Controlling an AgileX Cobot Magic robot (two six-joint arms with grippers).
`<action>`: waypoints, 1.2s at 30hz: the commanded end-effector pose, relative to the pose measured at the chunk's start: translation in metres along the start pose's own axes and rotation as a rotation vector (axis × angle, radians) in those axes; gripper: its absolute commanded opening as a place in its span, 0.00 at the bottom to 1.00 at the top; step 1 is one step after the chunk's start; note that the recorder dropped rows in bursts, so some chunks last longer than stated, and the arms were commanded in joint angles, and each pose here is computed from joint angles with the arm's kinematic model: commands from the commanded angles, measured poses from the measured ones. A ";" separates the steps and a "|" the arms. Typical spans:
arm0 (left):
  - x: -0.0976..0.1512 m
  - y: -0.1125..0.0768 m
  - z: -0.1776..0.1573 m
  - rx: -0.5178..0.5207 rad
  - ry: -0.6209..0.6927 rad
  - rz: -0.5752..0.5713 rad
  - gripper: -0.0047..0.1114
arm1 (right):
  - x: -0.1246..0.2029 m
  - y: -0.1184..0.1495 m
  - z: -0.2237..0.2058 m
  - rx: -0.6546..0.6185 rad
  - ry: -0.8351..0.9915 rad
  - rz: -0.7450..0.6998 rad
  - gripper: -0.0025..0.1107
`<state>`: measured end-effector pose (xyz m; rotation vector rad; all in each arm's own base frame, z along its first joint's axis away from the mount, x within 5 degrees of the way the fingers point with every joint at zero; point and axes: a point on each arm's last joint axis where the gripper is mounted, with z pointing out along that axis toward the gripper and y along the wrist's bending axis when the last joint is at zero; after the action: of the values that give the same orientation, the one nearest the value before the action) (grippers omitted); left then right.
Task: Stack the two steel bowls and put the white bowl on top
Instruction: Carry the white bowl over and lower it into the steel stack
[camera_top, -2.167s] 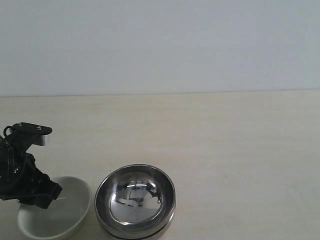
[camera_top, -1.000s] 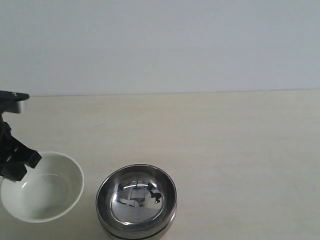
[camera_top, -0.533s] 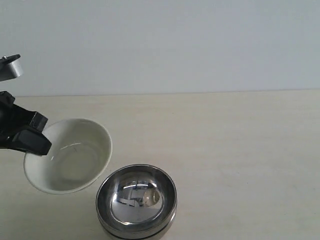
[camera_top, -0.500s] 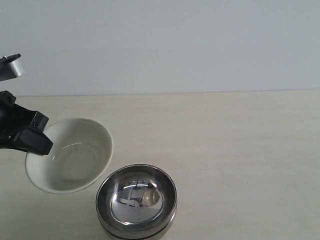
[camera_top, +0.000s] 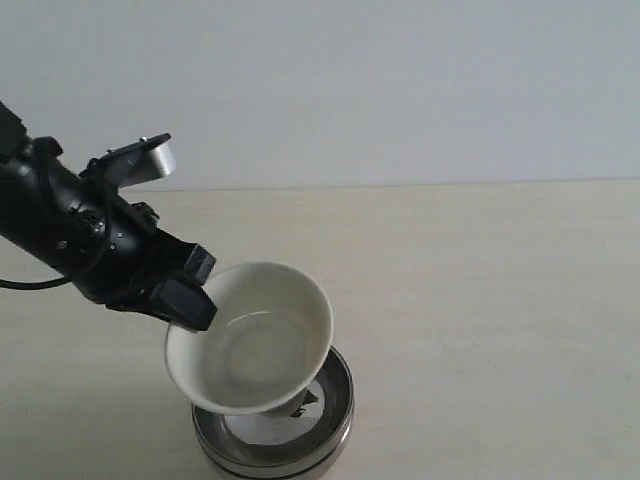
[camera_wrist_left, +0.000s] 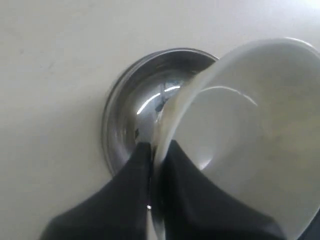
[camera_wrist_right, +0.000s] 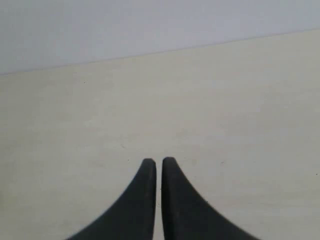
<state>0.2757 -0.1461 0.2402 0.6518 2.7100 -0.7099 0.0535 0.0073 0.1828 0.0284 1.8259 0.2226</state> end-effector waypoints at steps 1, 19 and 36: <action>-0.010 -0.008 0.026 0.026 0.044 0.006 0.07 | -0.001 0.000 0.000 0.002 -0.016 -0.007 0.02; -0.010 0.004 0.047 -0.019 0.126 -0.001 0.07 | -0.001 0.000 0.000 0.002 -0.016 -0.007 0.02; -0.009 0.005 0.051 -0.014 0.143 -0.029 0.18 | -0.001 0.000 0.000 0.002 -0.016 -0.007 0.02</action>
<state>0.2921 -0.1670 0.1988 0.7158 2.8577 -0.6400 0.0535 0.0073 0.1828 0.0284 1.8259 0.2226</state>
